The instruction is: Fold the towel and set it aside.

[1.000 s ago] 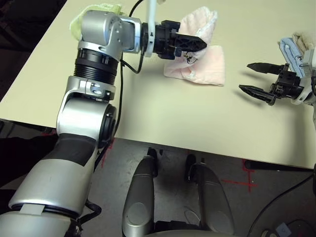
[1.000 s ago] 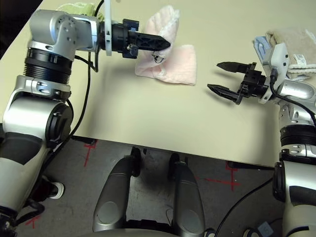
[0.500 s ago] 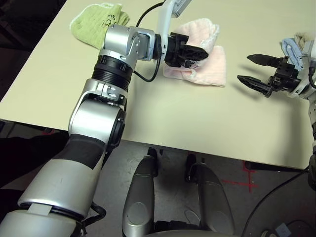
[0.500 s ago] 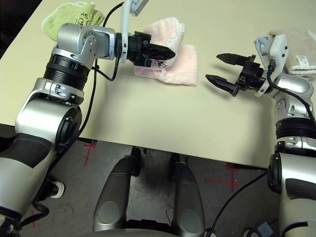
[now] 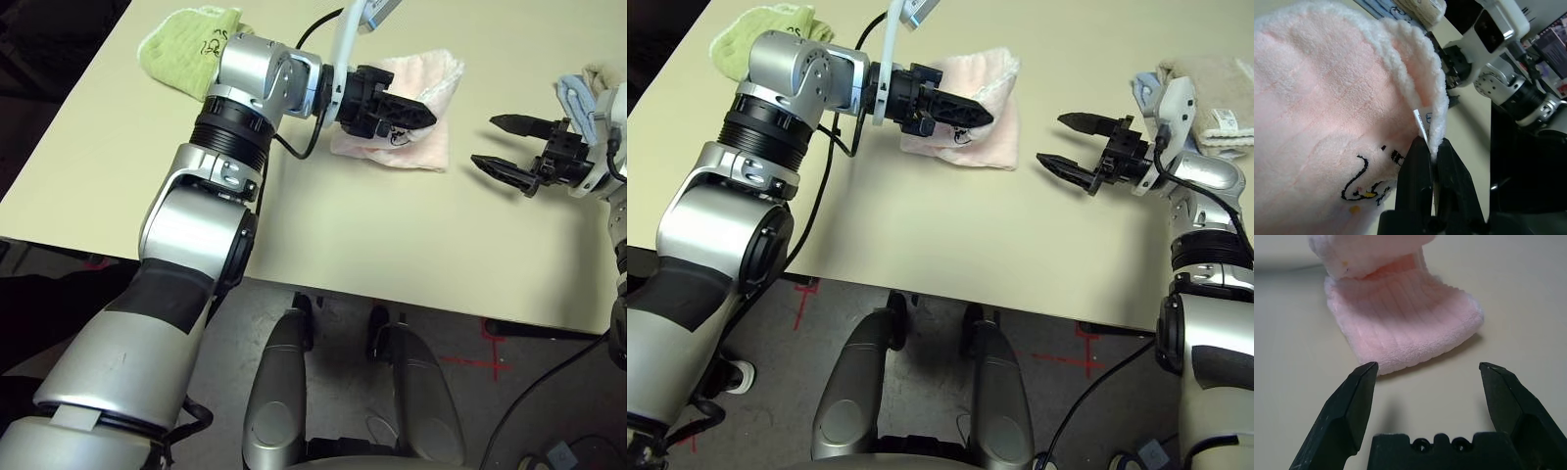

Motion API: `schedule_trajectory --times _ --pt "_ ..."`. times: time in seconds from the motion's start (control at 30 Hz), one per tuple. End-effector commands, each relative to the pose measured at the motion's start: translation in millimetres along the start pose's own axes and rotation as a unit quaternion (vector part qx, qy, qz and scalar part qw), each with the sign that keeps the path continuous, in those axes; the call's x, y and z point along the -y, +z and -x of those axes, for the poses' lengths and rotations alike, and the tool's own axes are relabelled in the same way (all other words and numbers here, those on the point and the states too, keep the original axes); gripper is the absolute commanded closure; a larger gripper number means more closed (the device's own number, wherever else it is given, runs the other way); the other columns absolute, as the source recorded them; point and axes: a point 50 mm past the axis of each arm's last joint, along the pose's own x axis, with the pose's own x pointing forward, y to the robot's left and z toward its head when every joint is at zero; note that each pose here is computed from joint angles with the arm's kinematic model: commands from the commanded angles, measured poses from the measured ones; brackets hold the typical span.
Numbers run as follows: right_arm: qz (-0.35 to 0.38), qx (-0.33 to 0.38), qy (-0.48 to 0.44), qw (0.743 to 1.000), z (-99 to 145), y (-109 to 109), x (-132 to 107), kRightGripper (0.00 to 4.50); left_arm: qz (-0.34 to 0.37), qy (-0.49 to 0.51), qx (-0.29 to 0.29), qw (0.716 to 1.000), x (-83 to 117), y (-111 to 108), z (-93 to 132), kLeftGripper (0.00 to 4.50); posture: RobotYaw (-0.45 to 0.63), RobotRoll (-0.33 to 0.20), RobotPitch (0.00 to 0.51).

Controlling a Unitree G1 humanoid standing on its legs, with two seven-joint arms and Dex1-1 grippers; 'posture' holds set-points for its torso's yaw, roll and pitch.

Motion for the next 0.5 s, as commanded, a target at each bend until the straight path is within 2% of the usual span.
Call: schedule_trajectory --times 0.03,0.5 --pt "0.004 -0.002 0.005 1.000 3.3 1.8 -0.6 0.00 -0.009 0.000 0.000 1.000 1.3 0.7 -9.0 4.47 0.12 0.000 0.365" --pt "0.008 -0.003 0.010 1.000 0.2 9.7 -5.2 0.00 -0.013 0.000 -0.002 1.000 -1.9 -5.7 -23.5 4.47 0.10 0.000 0.373"
